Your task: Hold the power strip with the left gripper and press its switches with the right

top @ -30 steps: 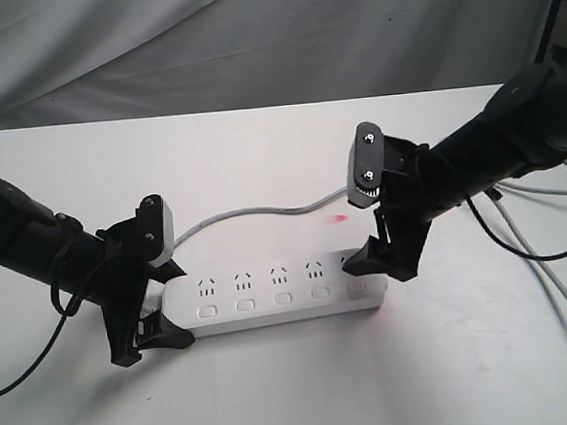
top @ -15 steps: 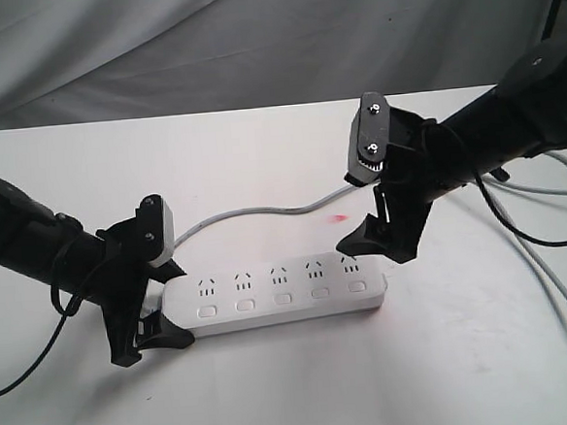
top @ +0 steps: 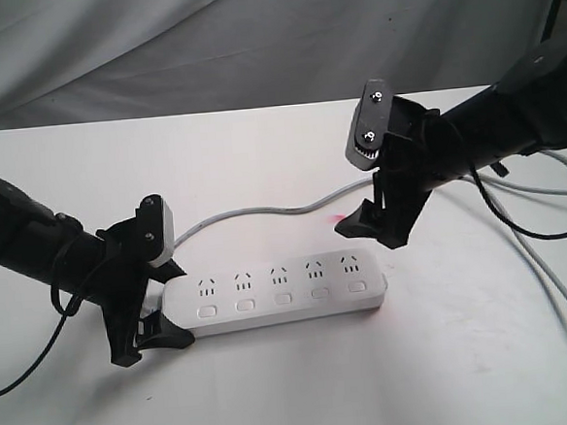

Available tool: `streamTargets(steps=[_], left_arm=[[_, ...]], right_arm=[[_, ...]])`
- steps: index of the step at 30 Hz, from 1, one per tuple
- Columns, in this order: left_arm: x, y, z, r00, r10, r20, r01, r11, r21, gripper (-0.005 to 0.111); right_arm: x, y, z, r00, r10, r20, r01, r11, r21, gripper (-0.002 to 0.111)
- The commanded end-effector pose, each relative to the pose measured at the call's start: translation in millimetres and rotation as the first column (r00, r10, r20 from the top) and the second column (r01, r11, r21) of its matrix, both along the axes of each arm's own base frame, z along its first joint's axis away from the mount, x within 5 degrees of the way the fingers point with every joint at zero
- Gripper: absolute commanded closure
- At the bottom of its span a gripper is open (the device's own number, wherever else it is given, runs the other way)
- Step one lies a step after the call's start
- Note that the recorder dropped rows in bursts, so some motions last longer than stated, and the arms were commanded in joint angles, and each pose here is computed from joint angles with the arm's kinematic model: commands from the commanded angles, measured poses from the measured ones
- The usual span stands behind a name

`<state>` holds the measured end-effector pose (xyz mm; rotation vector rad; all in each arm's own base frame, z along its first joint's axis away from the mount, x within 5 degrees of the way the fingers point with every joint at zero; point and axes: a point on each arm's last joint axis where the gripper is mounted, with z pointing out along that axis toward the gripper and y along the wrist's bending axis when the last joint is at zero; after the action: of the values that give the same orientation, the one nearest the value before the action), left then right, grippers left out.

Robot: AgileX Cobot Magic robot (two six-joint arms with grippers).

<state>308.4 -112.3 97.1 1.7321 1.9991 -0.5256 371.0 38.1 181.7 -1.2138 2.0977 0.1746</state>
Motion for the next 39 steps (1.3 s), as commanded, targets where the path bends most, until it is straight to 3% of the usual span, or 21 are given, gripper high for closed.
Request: streamTargets(steps=[1,11,13,16,25,32,39], left_arm=[[1.5,-0.5,-0.8,1.000,-0.014,0.026,0.014,1.000,0.025,0.107],[1.5,-0.5,-0.8,1.000,-0.014,0.026,0.014,1.000,0.025,0.107],[1.5,-0.5,-0.8,1.000,-0.014,0.026,0.014,1.000,0.025,0.107],[1.5,-0.5,-0.8,1.000,-0.014,0.026,0.014,1.000,0.025,0.107],[1.5,-0.5,-0.8,1.000,-0.014,0.026,0.014,1.000,0.025,0.107],[1.5,-0.5,-0.8,1.000,-0.014,0.026,0.014,1.000,0.025,0.107],[1.5,-0.5,-0.8,1.000,-0.014,0.026,0.014,1.000,0.025,0.107]], right_arm=[[1.0,-0.9,5.2,1.000,-0.017,0.011,0.016,1.000,0.024,0.028],[2.6,1.2,7.7,0.998,-0.059,0.006,0.058,0.995,0.085,0.076],[2.5,1.3,7.7,0.995,-0.095,-0.023,0.097,0.989,0.113,0.080],[2.5,1.3,7.7,0.983,-0.167,-0.080,0.179,0.970,0.162,0.080],[3.1,7.4,12.7,0.970,-0.202,-0.132,0.233,0.929,0.289,0.080],[-2.0,21.8,26.1,0.970,-0.124,-0.209,0.214,0.845,0.489,0.081],[-6.8,26.7,27.1,0.972,-0.050,-0.231,0.167,0.836,0.523,0.081]])
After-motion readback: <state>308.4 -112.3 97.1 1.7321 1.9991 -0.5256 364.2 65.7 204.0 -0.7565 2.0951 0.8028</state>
